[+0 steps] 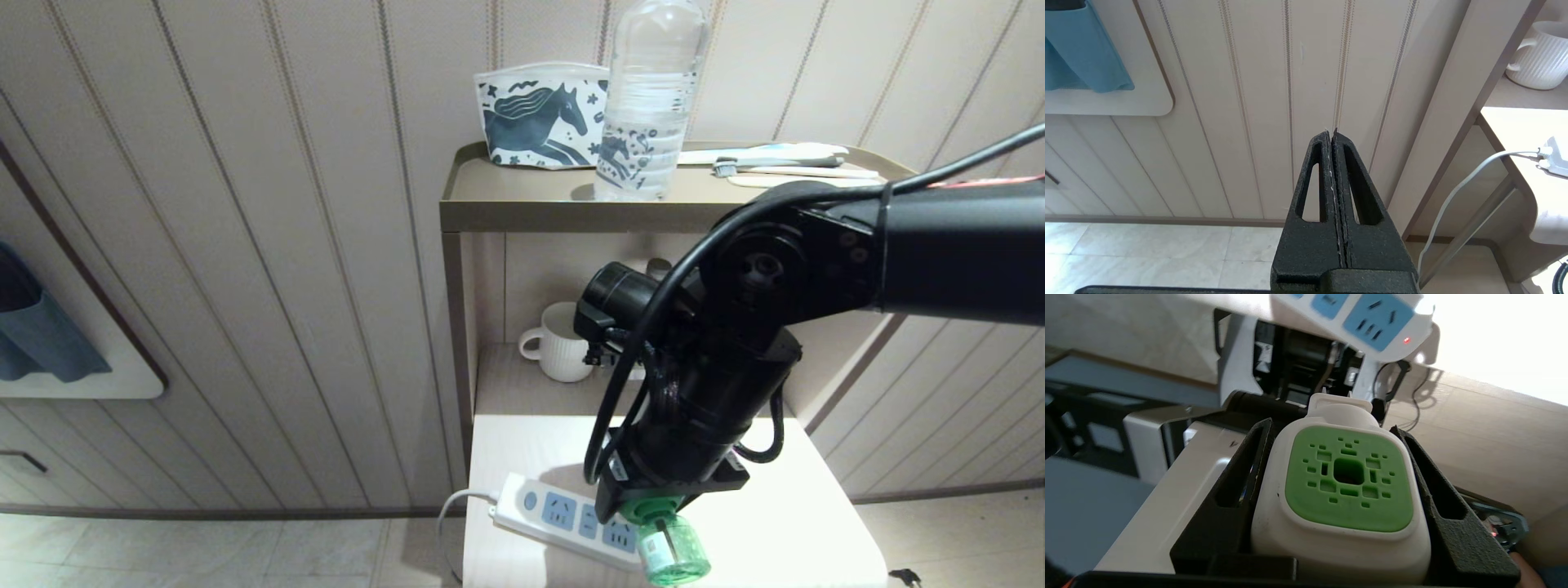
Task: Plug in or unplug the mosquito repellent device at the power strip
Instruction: Insert the plug into the socket
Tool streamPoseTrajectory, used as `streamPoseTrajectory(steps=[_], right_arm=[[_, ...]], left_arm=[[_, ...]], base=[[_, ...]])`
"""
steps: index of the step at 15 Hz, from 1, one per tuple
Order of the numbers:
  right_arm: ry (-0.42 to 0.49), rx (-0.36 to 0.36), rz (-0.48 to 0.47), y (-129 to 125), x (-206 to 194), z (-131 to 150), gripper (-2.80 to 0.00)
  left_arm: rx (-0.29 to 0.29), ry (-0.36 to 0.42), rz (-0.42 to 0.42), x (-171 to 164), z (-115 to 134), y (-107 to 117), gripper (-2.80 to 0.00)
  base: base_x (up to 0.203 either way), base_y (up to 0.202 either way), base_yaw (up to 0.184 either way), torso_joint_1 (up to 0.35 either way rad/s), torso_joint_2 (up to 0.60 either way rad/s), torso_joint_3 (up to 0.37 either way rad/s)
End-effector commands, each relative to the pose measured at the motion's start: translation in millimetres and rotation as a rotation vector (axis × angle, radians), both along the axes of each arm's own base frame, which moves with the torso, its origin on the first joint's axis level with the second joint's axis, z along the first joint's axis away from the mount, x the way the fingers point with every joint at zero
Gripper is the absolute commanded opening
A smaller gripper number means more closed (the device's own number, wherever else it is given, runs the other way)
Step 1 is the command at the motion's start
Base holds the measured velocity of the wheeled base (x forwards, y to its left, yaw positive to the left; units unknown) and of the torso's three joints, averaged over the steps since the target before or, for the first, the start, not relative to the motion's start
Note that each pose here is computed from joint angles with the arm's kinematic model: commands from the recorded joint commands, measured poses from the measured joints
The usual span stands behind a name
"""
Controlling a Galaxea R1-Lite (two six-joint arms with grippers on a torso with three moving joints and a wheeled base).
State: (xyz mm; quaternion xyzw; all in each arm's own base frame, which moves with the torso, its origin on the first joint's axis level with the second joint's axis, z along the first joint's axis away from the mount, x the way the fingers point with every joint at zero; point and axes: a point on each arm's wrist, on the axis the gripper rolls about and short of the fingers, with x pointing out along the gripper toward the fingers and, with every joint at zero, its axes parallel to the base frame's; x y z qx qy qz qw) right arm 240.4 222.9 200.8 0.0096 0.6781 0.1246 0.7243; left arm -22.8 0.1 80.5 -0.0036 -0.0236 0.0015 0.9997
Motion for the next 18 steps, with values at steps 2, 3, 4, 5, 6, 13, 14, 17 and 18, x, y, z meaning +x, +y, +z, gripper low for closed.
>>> streamPoseTrajectory(steps=[2, 3, 4, 5, 6, 13, 14, 17, 18], right_arm=[[-0.004, -0.073, -0.014, 2, 3, -12, -2.80], [-0.002, -0.076, -0.016, 3, 4, -13, -2.80], [0.002, -0.079, -0.020, 3, 4, -14, -2.80], [0.012, -0.088, -0.021, 3, 3, -18, -2.80], [0.016, -0.091, -0.019, 4, 3, -23, -2.80], [0.027, -0.099, -0.022, 8, 8, -43, -2.80], [0.032, -0.104, -0.023, 7, 8, -44, -2.80], [0.042, -0.114, -0.023, 8, 8, -49, -2.80], [0.040, -0.111, -0.024, 8, 10, -50, -2.80]], left_arm=[[0.000, 0.001, 0.000, 0, 0, 0, -2.80], [0.000, 0.000, 0.001, 0, 0, 0, -2.80], [0.000, 0.000, 0.001, 0, 0, 0, -2.80], [0.000, 0.000, 0.001, 0, 0, 0, -2.80], [0.000, -0.002, 0.000, 0, 0, 0, -2.80], [0.000, -0.002, 0.001, 0, 0, 0, -2.80], [0.000, 0.000, 0.000, 0, 0, 0, -2.80], [0.000, -0.002, 0.001, 0, 0, 0, -2.80], [0.000, -0.002, 0.000, 0, 0, 0, -2.80]], base=[[0.000, 0.000, 0.000, 0.000, 0.00, 0.000], [0.000, 0.000, 0.000, 0.000, 0.00, 0.000], [0.000, 0.000, 0.000, 0.000, 0.00, 0.000], [0.000, 0.000, 0.000, 0.000, 0.00, 0.000], [0.000, 0.000, 0.000, 0.000, 0.00, 0.000], [0.000, 0.000, 0.000, 0.000, 0.00, 0.000], [0.000, 0.000, 0.000, 0.000, 0.00, 0.000], [0.000, 0.000, 0.000, 0.000, 0.00, 0.000], [0.000, 0.000, 0.000, 0.000, 0.00, 0.000]])
